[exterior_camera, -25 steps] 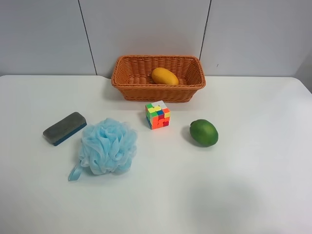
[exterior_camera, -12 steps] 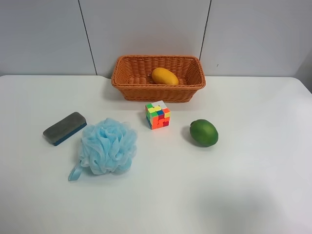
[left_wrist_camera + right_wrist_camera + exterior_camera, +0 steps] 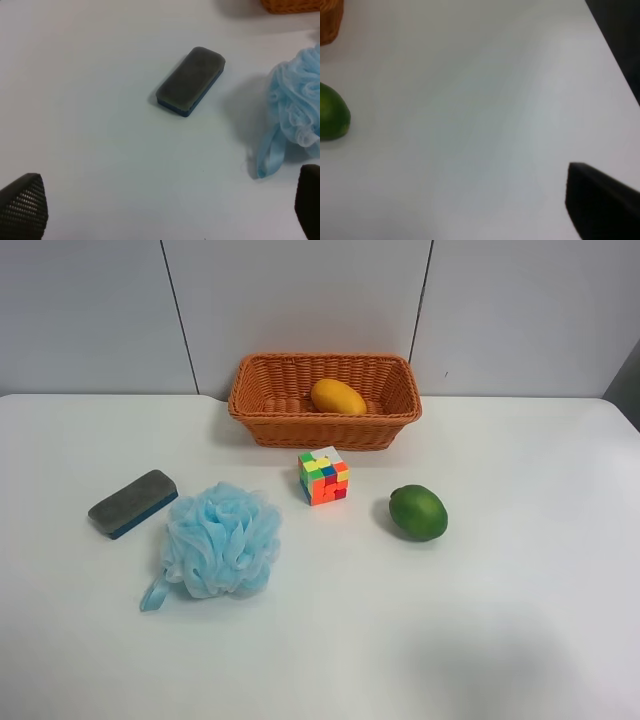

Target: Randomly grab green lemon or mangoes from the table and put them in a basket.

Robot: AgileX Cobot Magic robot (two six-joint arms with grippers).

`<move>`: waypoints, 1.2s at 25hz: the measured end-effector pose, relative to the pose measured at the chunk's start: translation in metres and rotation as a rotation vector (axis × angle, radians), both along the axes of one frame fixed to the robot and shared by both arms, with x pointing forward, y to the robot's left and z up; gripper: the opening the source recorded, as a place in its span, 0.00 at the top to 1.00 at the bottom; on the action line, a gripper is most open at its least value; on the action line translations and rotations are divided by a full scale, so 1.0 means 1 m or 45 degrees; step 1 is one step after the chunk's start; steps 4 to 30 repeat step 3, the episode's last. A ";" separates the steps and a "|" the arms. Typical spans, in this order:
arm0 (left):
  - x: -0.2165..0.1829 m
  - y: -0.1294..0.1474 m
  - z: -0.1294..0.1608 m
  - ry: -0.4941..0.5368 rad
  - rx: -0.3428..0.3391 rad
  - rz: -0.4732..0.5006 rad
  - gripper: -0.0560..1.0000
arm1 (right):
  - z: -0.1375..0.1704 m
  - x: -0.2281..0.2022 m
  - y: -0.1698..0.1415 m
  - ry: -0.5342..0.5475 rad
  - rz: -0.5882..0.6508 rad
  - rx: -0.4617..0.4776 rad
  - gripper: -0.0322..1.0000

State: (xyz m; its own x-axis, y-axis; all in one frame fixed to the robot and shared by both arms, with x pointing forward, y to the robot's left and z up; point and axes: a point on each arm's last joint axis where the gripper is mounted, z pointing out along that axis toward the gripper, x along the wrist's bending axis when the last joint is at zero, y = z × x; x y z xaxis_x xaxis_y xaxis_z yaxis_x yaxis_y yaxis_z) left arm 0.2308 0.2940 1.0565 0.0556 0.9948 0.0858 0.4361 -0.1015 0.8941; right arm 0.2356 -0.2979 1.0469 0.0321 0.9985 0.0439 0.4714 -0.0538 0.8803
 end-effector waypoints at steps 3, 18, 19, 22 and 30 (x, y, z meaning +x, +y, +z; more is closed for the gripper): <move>0.000 0.000 0.000 0.000 0.000 0.000 0.01 | 0.000 0.000 0.000 0.000 0.000 0.000 0.01; 0.000 0.000 0.000 0.000 0.000 0.000 0.01 | 0.000 0.000 0.000 0.000 0.000 0.000 0.01; 0.000 0.000 0.000 0.000 0.000 0.000 0.01 | 0.000 0.000 0.000 0.000 0.000 0.000 0.01; 0.000 0.000 0.000 0.000 0.000 0.000 0.01 | 0.000 0.000 0.000 0.000 0.000 0.000 0.01; 0.000 0.000 0.000 0.000 0.000 0.000 0.01 | 0.000 0.000 0.000 0.000 0.000 0.000 0.01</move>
